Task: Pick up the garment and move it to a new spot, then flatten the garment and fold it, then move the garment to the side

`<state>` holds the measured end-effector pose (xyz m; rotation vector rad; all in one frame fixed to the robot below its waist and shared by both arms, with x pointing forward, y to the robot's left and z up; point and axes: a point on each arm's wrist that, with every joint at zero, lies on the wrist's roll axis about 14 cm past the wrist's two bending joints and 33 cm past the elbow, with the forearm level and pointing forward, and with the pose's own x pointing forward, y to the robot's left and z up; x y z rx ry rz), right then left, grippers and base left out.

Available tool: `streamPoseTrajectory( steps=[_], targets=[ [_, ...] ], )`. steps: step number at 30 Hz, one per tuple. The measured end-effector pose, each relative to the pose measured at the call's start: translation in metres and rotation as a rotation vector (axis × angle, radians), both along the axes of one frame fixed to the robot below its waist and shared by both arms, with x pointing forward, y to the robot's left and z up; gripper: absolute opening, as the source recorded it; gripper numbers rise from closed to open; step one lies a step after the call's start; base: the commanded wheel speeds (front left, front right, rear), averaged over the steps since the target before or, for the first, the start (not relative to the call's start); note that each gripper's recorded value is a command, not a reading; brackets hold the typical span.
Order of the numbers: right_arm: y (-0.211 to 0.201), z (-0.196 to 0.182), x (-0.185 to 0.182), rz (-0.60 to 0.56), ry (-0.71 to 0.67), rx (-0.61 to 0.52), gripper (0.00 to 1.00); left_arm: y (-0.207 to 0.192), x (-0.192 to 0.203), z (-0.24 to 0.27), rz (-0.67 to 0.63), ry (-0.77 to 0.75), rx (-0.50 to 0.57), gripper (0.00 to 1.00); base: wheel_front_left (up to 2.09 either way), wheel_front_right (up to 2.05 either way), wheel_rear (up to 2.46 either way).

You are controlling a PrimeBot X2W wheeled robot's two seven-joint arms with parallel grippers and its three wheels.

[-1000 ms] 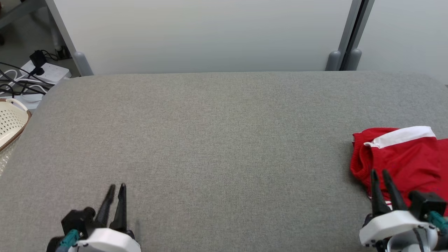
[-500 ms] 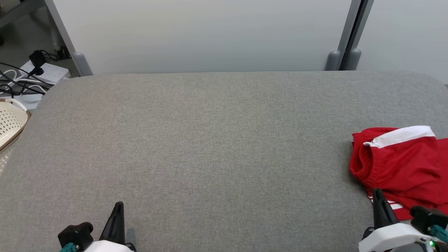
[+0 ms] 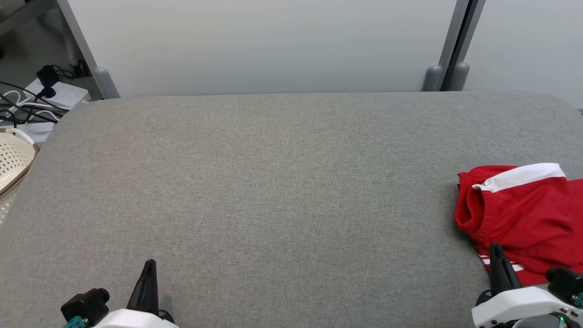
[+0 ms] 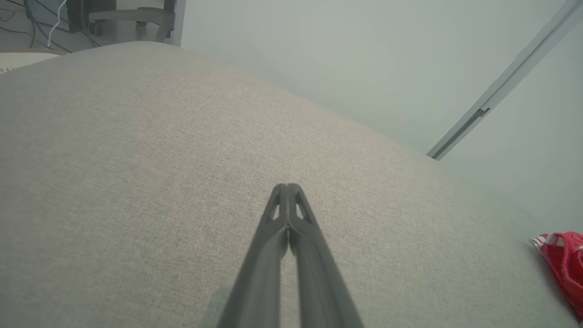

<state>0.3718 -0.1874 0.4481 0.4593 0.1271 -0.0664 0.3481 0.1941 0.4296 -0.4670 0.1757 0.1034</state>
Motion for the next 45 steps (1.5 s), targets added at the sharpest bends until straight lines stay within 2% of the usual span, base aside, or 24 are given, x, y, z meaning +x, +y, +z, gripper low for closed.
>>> streamPoseTrajectory(
  steps=[45],
  targets=[
    [-0.013, 0.012, 0.004, -0.107, -0.02, 0.495, 0.0, 0.001, 0.01, 0.013, 0.095, -0.023, -0.488, 0.0, 0.0, 0.0, 0.0]
  ],
)
